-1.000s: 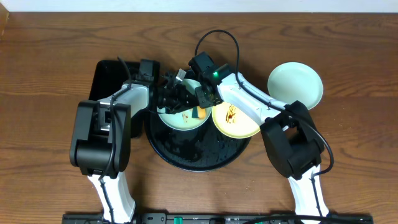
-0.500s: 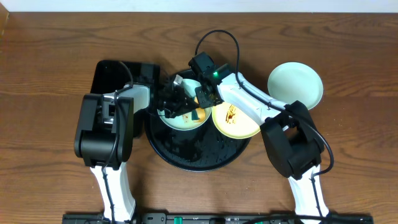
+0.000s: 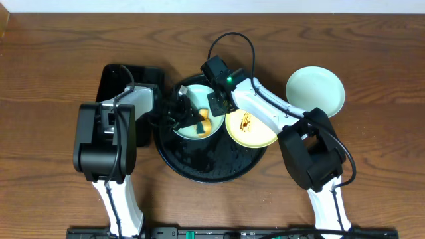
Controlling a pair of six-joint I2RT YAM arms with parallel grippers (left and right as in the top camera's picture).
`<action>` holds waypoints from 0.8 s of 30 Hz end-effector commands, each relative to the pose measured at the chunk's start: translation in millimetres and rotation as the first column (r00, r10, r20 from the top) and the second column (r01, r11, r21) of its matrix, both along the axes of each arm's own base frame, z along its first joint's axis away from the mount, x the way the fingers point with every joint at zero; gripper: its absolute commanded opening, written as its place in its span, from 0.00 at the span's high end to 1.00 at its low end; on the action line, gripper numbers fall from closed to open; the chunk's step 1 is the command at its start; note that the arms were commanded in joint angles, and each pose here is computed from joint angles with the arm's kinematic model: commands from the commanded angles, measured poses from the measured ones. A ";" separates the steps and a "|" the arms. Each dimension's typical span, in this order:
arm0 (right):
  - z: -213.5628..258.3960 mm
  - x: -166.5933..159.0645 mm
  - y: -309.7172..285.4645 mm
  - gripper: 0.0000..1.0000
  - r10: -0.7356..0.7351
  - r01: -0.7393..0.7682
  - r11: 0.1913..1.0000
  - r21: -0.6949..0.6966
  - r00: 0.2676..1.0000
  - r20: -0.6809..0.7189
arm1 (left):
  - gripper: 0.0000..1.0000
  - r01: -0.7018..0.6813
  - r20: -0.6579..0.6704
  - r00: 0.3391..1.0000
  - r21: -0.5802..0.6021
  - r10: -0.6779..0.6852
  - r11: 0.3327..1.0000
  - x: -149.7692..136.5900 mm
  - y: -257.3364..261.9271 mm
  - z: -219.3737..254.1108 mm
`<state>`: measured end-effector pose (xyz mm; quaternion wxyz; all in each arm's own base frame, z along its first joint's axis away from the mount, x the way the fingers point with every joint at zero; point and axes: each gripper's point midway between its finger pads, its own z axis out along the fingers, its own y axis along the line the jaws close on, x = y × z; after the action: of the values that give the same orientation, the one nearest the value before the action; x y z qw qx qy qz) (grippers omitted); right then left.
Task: Clean dirty plates on tray and stack at the side
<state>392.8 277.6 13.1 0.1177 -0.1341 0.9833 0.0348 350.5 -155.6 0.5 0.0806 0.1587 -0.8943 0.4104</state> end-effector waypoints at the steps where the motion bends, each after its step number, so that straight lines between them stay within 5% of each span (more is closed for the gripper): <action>1: -10.7 -3.4 -16.5 0.99 -0.017 0.016 0.998 -0.067 1.000 -0.020 | 0.93 -0.014 -0.130 0.986 0.575 0.108 0.818 -30.6 115.9 -86.9; 14: -11.2 -5.5 -19.5 0.99 -0.023 0.021 0.997 -0.081 0.999 -0.028 | 0.93 0.057 -0.125 0.985 0.886 0.118 0.460 -21.1 198.2 -61.7; 18: -11.2 -5.4 -19.4 0.99 -0.023 0.021 0.997 -0.080 0.999 -0.027 | 0.93 0.054 -0.122 0.986 0.875 0.110 0.482 -14.8 193.1 -56.6; 24: -10.8 -3.7 -18.4 0.99 -0.024 0.022 0.997 -0.075 1.000 -0.021 | 0.92 0.112 -0.130 0.991 0.722 -0.025 0.683 -11.9 137.1 -60.0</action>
<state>388.4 283.3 14.0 0.1076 -0.1369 0.9834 0.0512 370.9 -62.3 0.1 0.0216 0.1854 -0.9744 0.1250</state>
